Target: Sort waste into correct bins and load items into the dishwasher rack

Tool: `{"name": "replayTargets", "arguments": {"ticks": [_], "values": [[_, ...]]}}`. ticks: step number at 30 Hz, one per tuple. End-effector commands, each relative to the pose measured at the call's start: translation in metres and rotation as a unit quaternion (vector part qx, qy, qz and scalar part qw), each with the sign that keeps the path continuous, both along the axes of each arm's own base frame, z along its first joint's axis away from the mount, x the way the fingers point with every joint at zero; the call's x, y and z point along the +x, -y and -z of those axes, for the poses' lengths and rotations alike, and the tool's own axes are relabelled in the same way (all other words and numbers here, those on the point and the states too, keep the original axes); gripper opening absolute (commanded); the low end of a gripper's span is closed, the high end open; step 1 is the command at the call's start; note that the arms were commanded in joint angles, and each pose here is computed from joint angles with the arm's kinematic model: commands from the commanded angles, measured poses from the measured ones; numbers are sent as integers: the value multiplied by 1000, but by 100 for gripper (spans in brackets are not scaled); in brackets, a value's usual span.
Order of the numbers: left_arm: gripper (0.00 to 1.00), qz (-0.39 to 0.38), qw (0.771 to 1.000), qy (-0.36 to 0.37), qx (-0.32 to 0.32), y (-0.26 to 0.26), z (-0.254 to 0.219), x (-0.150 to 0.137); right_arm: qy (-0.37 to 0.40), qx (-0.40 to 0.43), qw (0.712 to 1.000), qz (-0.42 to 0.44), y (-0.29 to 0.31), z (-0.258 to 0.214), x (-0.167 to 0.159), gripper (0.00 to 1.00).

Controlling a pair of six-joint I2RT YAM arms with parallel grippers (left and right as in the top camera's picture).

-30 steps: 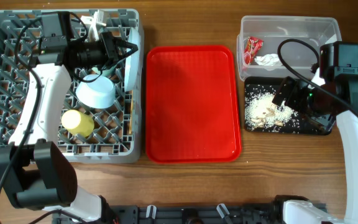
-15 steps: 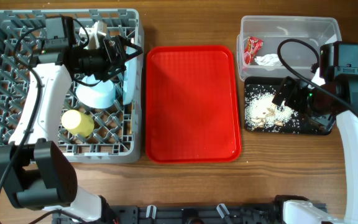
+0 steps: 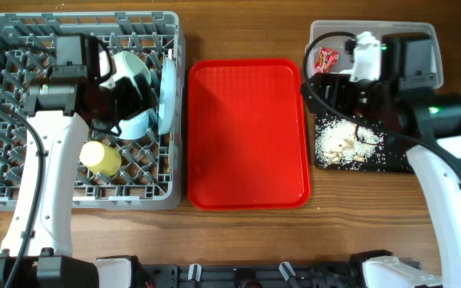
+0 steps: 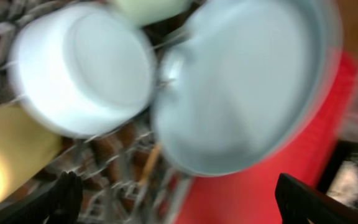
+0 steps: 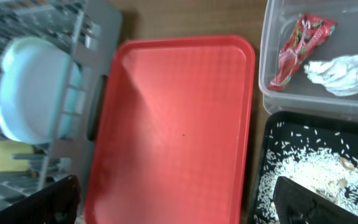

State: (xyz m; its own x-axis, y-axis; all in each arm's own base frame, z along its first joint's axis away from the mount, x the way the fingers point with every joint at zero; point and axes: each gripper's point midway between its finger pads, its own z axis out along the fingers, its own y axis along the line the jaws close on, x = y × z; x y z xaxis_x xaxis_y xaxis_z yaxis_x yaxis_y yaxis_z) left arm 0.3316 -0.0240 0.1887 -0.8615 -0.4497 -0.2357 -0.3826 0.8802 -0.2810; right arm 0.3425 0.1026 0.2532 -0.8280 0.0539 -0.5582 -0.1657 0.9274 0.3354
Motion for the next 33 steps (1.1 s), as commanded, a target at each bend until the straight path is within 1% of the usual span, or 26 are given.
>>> {"name": "replayTargets", "arguments": {"ticks": [1, 2, 4, 7, 9, 12, 13, 14, 16, 18, 21, 23, 27, 33], "values": [[100, -42, 994, -48, 86, -31, 10, -19, -74, -41, 996, 22, 5, 40, -3, 100], [100, -42, 992, -69, 94, -34, 13, -29, -117, -43, 992, 32, 7, 53, -13, 100], [100, -40, 989, -102, 94, -33, 16, -45, -156, -51, 985, 49, 12, 64, -26, 100], [100, -25, 989, -106, 97, -31, 19, -57, -168, -60, 981, 74, 21, 60, -42, 100], [100, -13, 993, -80, 88, -27, 19, -64, -137, -55, 986, 76, 24, 48, -50, 100], [100, 21, 998, 11, 61, -14, 10, -75, -52, -44, 994, 84, 31, 29, -65, 100], [100, 40, 996, 54, 55, -9, 5, -78, -14, -37, 996, 80, 32, 23, -70, 100], [100, 41, 994, 86, 54, -8, 2, -82, 21, -31, 996, 77, 33, 18, -75, 100], [100, 29, 985, 159, 52, -8, -5, -92, 97, -20, 991, 90, 40, 5, -92, 100], [100, 17, 978, 205, 47, -8, -11, -105, 139, -26, 984, 109, 52, -1, -110, 100], [100, 16, 971, 232, 48, -8, -19, -118, 142, -26, 983, 110, 57, -2, -131, 100], [100, 15, 970, 239, 48, -8, -22, -123, 137, -27, 984, 109, 58, 0, -139, 100], [100, 16, 973, 227, 48, -8, -18, -128, 119, -33, 986, 108, 58, 8, -140, 100], [100, 16, 973, 226, 48, -8, -17, -129, 107, -36, 988, 108, 58, 13, -137, 100]]}}
